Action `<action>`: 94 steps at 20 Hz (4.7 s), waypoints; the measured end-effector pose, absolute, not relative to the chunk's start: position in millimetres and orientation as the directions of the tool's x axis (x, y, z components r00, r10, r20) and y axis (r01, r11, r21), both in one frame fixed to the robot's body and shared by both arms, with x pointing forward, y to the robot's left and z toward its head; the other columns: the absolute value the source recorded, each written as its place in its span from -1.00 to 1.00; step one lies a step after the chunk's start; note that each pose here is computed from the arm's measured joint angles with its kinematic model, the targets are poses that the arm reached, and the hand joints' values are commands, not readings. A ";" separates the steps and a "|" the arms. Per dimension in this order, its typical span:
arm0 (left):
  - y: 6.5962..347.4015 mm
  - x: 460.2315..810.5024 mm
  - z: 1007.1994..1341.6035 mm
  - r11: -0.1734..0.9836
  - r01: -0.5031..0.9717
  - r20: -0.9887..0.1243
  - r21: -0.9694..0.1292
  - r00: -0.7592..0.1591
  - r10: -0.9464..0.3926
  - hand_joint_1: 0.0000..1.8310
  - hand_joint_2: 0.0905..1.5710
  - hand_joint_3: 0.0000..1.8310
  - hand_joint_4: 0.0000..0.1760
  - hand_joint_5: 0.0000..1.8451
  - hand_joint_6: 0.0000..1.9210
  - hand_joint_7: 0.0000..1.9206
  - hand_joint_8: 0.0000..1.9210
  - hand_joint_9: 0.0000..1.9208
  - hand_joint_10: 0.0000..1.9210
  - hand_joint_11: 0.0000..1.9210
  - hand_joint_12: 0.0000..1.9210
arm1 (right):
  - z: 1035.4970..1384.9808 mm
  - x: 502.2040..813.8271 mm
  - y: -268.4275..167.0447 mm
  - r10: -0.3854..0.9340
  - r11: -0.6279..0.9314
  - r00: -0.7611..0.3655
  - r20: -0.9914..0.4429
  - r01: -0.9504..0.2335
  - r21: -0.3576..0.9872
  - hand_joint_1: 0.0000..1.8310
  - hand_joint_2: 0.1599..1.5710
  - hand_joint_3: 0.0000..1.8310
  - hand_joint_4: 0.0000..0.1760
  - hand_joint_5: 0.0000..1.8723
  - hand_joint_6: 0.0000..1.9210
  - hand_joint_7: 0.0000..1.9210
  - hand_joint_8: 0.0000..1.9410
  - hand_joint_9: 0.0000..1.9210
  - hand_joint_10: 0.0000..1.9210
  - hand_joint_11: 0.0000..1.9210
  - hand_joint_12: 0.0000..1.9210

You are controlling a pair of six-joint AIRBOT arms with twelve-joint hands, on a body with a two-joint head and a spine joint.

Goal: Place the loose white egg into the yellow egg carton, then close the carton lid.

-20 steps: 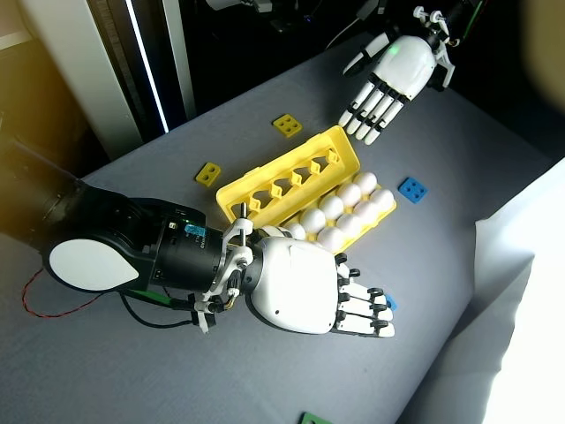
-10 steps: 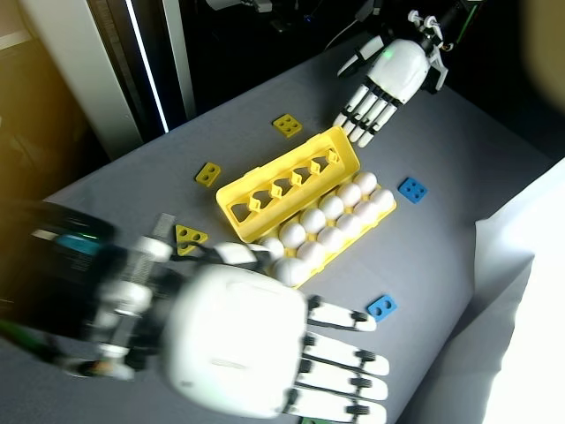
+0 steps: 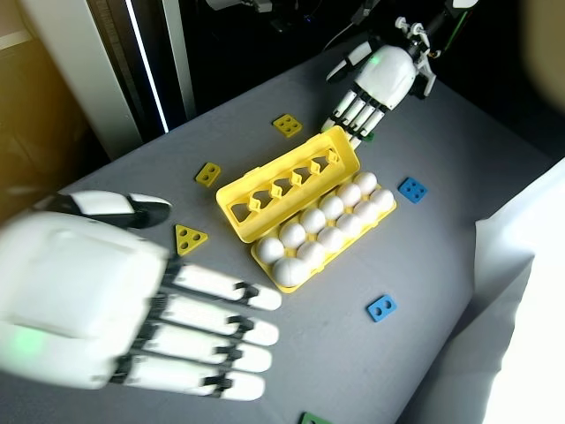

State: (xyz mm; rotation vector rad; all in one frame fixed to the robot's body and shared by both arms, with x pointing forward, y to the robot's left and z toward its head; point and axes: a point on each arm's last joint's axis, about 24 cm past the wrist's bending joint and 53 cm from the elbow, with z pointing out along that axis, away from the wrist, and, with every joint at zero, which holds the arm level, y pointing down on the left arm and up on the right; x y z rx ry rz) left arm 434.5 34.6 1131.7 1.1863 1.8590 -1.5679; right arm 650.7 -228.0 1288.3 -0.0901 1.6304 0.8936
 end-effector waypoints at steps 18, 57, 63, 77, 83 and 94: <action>24.2 441.9 1150.3 -0.015 0.816 -0.780 -0.577 -0.546 0.307 -1.00 0.62 -1.00 -1.00 -0.99 -1.00 -0.97 -0.99 -1.00 -1.00 -1.00 -1.00 | 1299.8 636.2 -224.6 0.494 0.667 -0.309 -0.813 -0.466 0.582 -0.62 -0.10 -0.99 -1.00 -0.96 -0.99 -1.00 -1.00 -1.00 -1.00 -1.00 -1.00; 63.5 499.9 1213.7 0.058 0.864 -0.857 -0.500 -0.504 0.106 -1.00 0.63 -1.00 -1.00 -0.97 -1.00 -0.98 -1.00 -1.00 -1.00 -1.00 -1.00 | 1303.2 632.3 -217.6 0.492 0.649 -0.312 -0.812 -0.491 0.582 -0.64 -0.03 -1.00 -1.00 -0.99 -1.00 -1.00 -1.00 -1.00 -1.00 -1.00 -1.00; 91.2 473.7 1228.2 0.005 0.885 -0.876 -0.466 -0.462 0.138 -1.00 0.64 -0.99 -1.00 -0.93 -0.99 -0.93 -0.98 -0.97 -0.99 -1.00 -1.00 | 1303.2 630.2 -214.9 0.486 0.642 -0.315 -0.815 -0.503 0.578 -0.66 0.03 -0.98 -1.00 -1.00 -1.00 -1.00 -1.00 -1.00 -1.00 -1.00 -1.00; 88.8 455.9 1234.1 -0.008 0.898 -0.890 -0.440 -0.435 0.134 -1.00 0.64 -1.00 -1.00 -0.96 -0.99 -0.97 -0.99 -0.99 -1.00 -1.00 -1.00 | 1305.1 626.1 -209.8 0.481 0.626 -0.320 -0.816 -0.526 0.575 -0.54 0.04 -0.99 -1.00 -0.93 -0.99 -0.96 -1.00 -1.00 -1.00 -1.00 -1.00; 85.2 448.1 1222.7 0.008 0.874 -0.857 -0.486 -0.479 0.190 -1.00 0.64 -1.00 -1.00 -0.99 -0.99 -0.99 -1.00 -1.00 -1.00 -1.00 -1.00 | 1304.8 625.1 -208.0 0.480 0.624 -0.322 -0.816 -0.528 0.575 -0.59 0.12 -0.98 -1.00 -0.92 -0.99 -0.96 -0.99 -1.00 -1.00 -1.00 -1.00; 72.0 454.3 1229.0 0.018 0.900 -0.893 -0.435 -0.434 0.122 -1.00 0.64 -1.00 -1.00 -0.94 -1.00 -0.95 -1.00 -1.00 -1.00 -1.00 -1.00 | 1305.3 624.1 -206.9 0.480 0.621 -0.323 -0.816 -0.532 0.576 -0.66 0.17 -0.99 -1.00 -0.87 -0.99 -0.90 -0.99 -0.98 -1.00 -1.00 -1.00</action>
